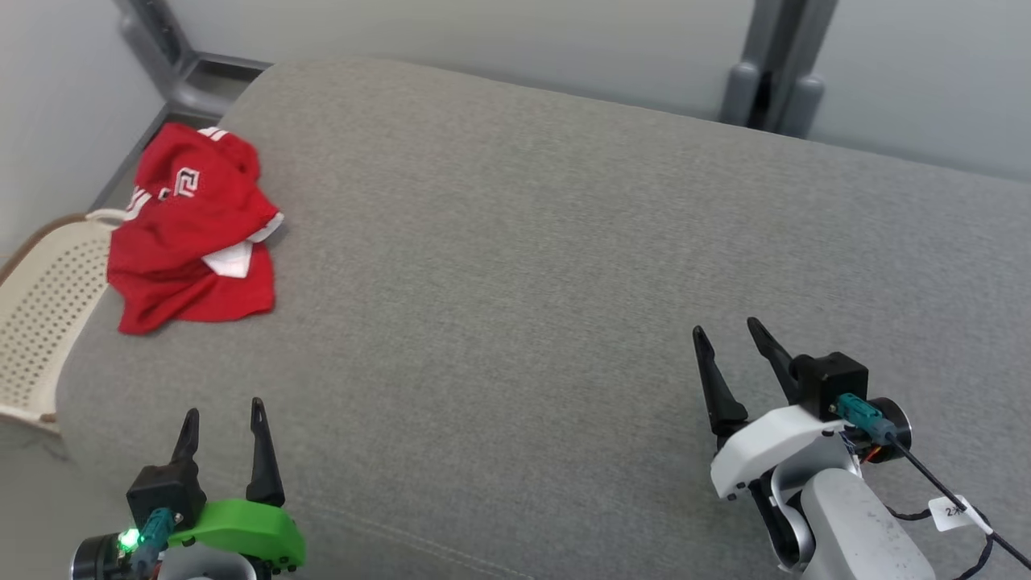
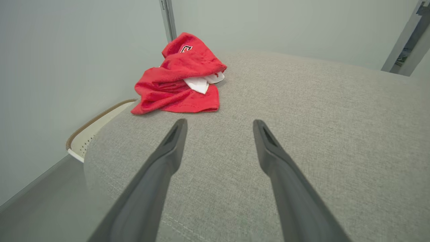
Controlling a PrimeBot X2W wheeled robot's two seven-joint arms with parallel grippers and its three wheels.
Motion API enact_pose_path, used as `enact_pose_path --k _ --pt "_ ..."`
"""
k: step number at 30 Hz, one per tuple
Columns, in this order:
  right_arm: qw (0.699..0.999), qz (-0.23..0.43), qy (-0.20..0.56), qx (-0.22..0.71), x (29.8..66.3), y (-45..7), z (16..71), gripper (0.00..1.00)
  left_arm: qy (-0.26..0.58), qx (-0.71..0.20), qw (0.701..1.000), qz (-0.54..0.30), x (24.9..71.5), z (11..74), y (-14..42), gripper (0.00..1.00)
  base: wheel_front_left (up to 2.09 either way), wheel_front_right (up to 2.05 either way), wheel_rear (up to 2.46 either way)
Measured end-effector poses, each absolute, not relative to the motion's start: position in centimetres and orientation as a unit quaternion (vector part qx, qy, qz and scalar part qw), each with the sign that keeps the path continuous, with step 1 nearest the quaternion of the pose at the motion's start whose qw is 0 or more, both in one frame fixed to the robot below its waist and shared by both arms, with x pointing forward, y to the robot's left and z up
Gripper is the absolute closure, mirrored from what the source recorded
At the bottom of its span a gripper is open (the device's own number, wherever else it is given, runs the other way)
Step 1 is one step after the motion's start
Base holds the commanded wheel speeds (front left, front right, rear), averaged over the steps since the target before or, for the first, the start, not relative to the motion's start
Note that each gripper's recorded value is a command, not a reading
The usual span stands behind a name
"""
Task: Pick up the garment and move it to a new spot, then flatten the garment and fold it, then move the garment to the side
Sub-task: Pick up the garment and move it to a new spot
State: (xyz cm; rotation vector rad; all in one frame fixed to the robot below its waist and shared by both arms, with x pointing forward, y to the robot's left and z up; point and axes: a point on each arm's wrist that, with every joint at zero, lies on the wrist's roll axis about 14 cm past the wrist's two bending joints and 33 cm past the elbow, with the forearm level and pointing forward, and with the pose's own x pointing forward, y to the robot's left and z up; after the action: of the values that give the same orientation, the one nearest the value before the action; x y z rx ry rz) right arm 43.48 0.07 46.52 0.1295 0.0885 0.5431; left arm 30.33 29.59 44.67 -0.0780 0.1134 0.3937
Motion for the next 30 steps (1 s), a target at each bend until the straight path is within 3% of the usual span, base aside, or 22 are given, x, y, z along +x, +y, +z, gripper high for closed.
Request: enact_pose_path --k 9,14,21,30 --pt "0.923 0.375 0.055 0.063 42.1 8.3 46.0 0.00 0.069 -0.051 0.944 0.318 22.7 43.8 34.7 0.00 0.00 0.00 0.00" --pt "0.913 0.400 0.063 0.056 41.8 10.2 45.2 0.00 0.082 -0.052 0.936 0.337 21.1 43.2 35.3 0.00 0.00 0.00 0.00" --pt "0.914 0.398 0.066 0.051 43.1 10.2 44.0 0.00 0.082 -0.054 0.935 0.340 23.4 43.6 37.1 0.00 0.00 0.00 0.00" --pt "0.922 0.383 0.043 0.033 45.7 8.9 43.4 0.00 0.059 -0.021 0.949 0.310 31.3 46.2 40.4 0.00 0.00 0.00 0.00"
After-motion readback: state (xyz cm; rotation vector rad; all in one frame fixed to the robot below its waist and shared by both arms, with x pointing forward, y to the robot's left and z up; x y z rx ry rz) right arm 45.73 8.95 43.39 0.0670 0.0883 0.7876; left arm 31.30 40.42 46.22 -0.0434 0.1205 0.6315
